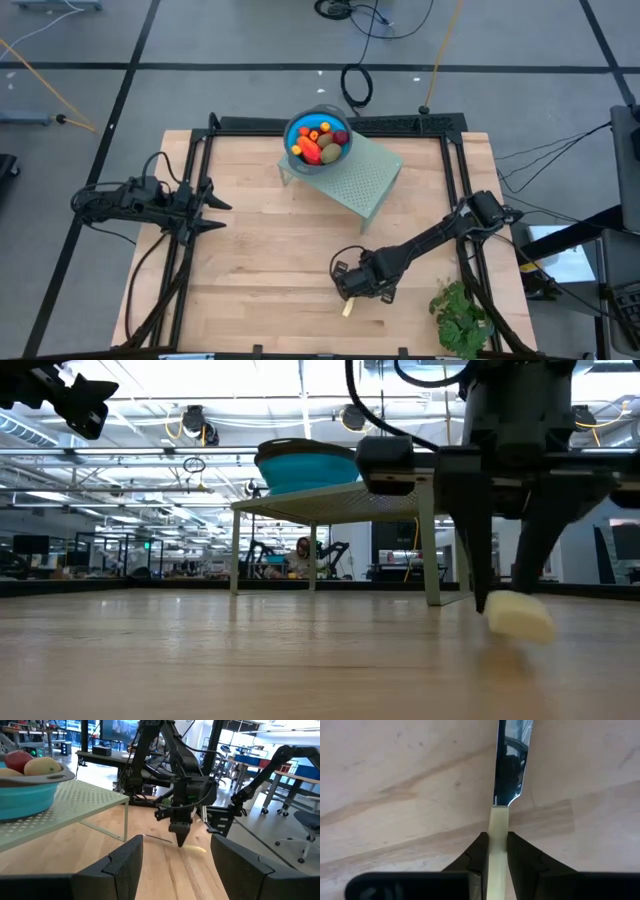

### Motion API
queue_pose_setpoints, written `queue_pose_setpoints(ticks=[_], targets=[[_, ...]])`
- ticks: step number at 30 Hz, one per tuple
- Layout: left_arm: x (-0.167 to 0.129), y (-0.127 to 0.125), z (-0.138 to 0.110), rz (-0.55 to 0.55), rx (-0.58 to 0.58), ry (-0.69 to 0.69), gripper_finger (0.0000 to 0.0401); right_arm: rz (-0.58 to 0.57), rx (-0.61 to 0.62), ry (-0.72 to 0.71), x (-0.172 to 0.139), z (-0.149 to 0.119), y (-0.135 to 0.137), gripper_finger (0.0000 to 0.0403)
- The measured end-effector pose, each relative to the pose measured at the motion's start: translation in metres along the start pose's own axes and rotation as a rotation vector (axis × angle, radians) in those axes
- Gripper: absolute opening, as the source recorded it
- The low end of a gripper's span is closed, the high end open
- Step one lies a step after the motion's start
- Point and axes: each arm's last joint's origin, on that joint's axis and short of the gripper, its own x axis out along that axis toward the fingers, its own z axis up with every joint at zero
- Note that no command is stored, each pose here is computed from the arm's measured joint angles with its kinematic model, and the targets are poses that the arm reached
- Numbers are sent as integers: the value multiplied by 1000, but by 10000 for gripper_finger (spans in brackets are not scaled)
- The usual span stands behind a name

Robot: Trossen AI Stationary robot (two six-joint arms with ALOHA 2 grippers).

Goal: Pick & Place Fruit
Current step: Put the yellow table knife on the shelf

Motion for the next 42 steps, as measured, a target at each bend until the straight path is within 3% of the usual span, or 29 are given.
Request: queue_pose_setpoints(ticks=[15, 28, 42], targets=[[0, 0, 0, 0, -9, 0, 235, -15, -52, 3, -53, -4, -24, 45], [0, 0, 0, 0, -32, 0, 234, -62, -54, -44, -128, 24, -53, 45], [0, 0, 0, 0, -35, 0, 235, -112, -55, -100, -174, 52, -79, 45]])
